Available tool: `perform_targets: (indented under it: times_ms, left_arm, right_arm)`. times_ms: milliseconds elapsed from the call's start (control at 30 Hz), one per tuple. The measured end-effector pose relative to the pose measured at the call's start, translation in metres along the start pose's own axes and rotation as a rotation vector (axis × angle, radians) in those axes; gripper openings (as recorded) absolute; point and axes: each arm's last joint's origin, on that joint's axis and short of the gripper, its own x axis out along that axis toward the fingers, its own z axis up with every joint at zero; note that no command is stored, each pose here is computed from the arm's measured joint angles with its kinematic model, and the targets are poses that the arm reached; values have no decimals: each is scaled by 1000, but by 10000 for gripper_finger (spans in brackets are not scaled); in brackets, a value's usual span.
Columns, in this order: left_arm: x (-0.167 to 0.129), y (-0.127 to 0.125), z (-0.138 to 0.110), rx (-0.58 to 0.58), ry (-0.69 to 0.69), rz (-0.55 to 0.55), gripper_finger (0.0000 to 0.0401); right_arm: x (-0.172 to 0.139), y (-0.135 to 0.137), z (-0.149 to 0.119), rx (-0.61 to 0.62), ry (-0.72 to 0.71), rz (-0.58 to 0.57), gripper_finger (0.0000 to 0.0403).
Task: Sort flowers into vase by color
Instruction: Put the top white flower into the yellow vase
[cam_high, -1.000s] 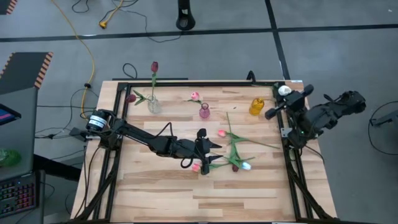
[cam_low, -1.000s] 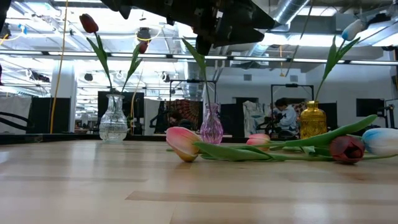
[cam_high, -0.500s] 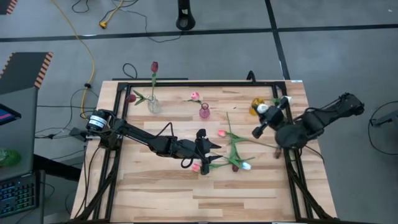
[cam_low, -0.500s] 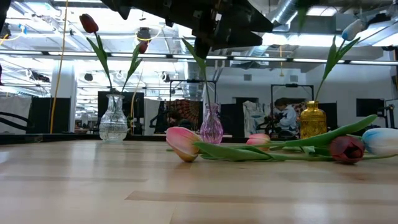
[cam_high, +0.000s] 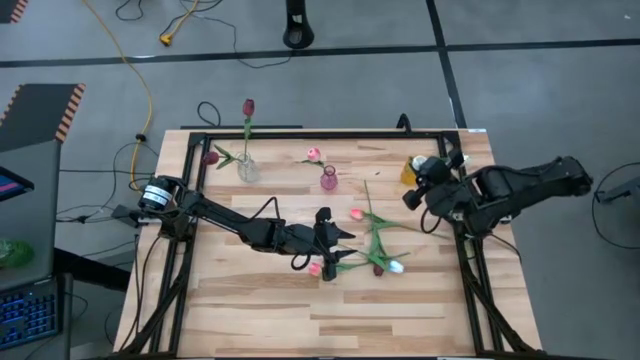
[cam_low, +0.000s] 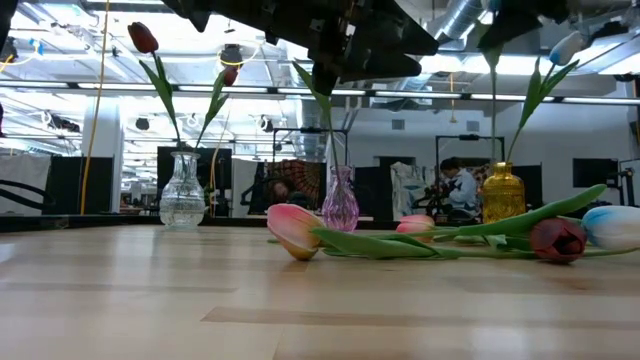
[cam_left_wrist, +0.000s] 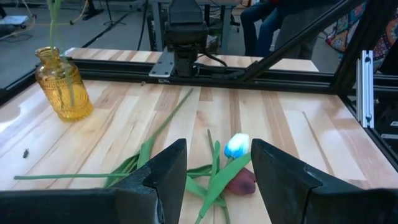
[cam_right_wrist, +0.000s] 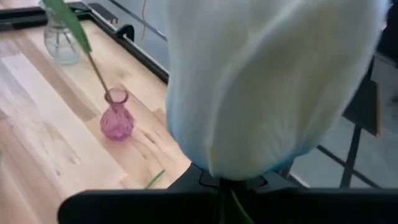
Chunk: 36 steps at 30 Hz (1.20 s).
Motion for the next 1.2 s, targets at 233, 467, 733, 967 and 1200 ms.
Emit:
perform_targets:
  times_ms: [233, 467, 733, 967, 1200]
  left_arm:
    - [0, 0, 0, 0, -1, 0, 167]
    - [0, 0, 0, 0, 0, 0, 167]
    - [0, 0, 0, 0, 0, 0, 167]
    - [0, 0, 0, -1, 0, 0, 167]
    - [0, 0, 0, -1, -1, 0, 167]
  right_arm:
    - [-9, -17, 32, -12, -31, -8, 31]
    - [-11, -32, 48, -75, 1, -11, 31]
    - [-14, -48, 60, -62, 29, -4, 31]
    - [-17, -56, 66, -72, 21, -21, 31]
    - [-19, -59, 69, -69, 33, 16, 32]
